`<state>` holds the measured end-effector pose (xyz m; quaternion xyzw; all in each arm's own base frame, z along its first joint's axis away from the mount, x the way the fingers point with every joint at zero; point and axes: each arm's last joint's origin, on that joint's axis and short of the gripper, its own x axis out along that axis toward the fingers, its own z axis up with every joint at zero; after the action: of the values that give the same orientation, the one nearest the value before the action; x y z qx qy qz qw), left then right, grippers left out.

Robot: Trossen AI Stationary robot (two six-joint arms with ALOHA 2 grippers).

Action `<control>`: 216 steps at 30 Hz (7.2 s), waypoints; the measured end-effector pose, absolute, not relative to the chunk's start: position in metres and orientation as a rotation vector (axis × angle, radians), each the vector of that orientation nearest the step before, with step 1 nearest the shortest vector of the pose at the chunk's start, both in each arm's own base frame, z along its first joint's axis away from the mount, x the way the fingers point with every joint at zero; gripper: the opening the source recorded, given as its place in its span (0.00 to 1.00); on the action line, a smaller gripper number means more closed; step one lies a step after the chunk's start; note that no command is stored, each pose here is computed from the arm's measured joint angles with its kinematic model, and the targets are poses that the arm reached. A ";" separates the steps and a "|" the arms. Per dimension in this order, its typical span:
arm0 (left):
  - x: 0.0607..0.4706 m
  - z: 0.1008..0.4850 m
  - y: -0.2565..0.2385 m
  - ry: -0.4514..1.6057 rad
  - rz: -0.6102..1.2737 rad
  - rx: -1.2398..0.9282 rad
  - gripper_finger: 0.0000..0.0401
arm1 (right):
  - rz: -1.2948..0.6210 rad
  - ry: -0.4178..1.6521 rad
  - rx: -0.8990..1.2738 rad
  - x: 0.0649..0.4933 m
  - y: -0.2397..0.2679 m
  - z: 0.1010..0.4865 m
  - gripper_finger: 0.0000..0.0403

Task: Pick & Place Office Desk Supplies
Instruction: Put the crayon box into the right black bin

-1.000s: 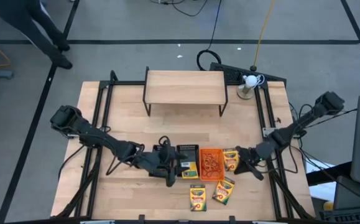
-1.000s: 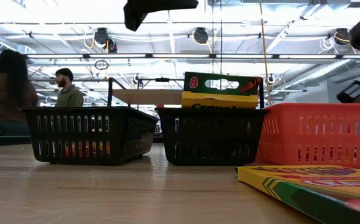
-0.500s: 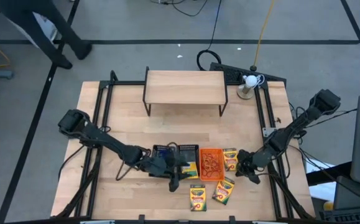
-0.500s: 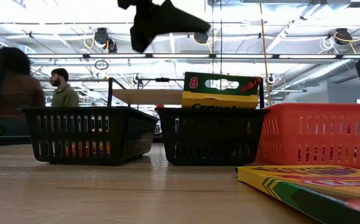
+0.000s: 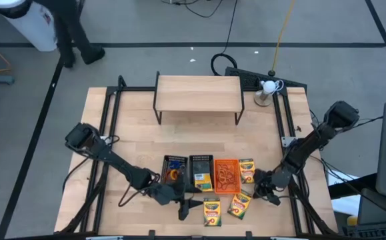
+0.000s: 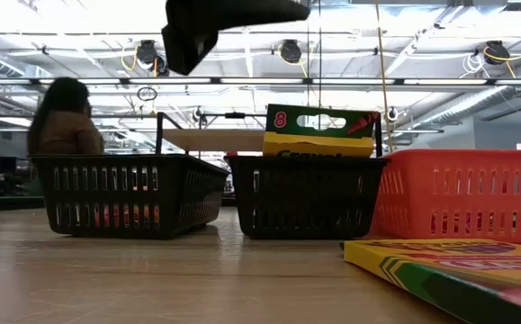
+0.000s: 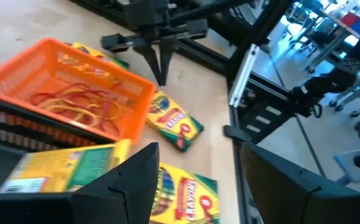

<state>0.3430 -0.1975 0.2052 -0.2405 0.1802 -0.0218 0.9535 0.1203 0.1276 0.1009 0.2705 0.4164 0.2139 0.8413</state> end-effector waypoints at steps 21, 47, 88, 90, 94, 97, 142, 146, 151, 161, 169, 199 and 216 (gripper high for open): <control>0.363 0.143 -0.236 0.561 -0.057 -0.333 0.57 | 0.405 0.696 0.509 0.129 0.147 0.091 0.02; 0.395 0.153 -0.193 0.477 -0.119 -0.298 0.57 | 0.390 0.733 0.565 0.135 0.173 0.094 0.02; 0.376 0.159 -0.231 0.617 -0.067 -0.078 0.57 | 0.205 0.799 0.530 0.133 0.205 0.104 0.02; 0.378 0.158 -0.228 0.622 -0.073 -0.085 0.57 | 0.195 0.804 0.549 0.133 0.205 0.104 0.02; 0.380 0.158 -0.224 0.634 -0.088 -0.097 0.57 | 0.195 0.801 0.565 0.133 0.205 0.105 0.02; 0.380 0.158 -0.224 0.634 -0.088 -0.100 0.57 | 0.193 0.801 0.576 0.133 0.205 0.105 0.02; 0.400 0.172 -0.209 0.512 -0.174 -0.252 0.57 | 0.146 0.812 0.454 0.142 0.194 0.100 0.02; 0.400 0.172 -0.209 0.511 -0.169 -0.274 0.57 | 0.150 0.810 0.439 0.142 0.194 0.100 0.02; 0.399 0.172 -0.211 0.512 -0.172 -0.277 0.57 | 0.121 0.844 0.464 0.140 0.192 0.098 0.02; 0.396 0.172 -0.216 0.515 -0.186 -0.272 0.57 | 0.060 0.892 0.497 0.138 0.189 0.095 0.02; 0.396 0.171 -0.216 0.518 -0.195 -0.229 0.57 | 0.071 0.896 0.455 0.137 0.188 0.094 0.02; 0.409 0.171 -0.192 0.539 -0.278 -0.205 0.57 | 0.090 0.740 0.328 0.119 0.181 0.105 0.02; 0.408 0.171 -0.193 0.544 -0.273 -0.232 0.57 | 0.121 0.717 0.386 0.117 0.178 0.102 0.40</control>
<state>0.4081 -0.1928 0.1711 -0.1140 0.2672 -0.1341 0.9475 0.1169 0.1784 0.1019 0.1878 0.3483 0.0587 0.9165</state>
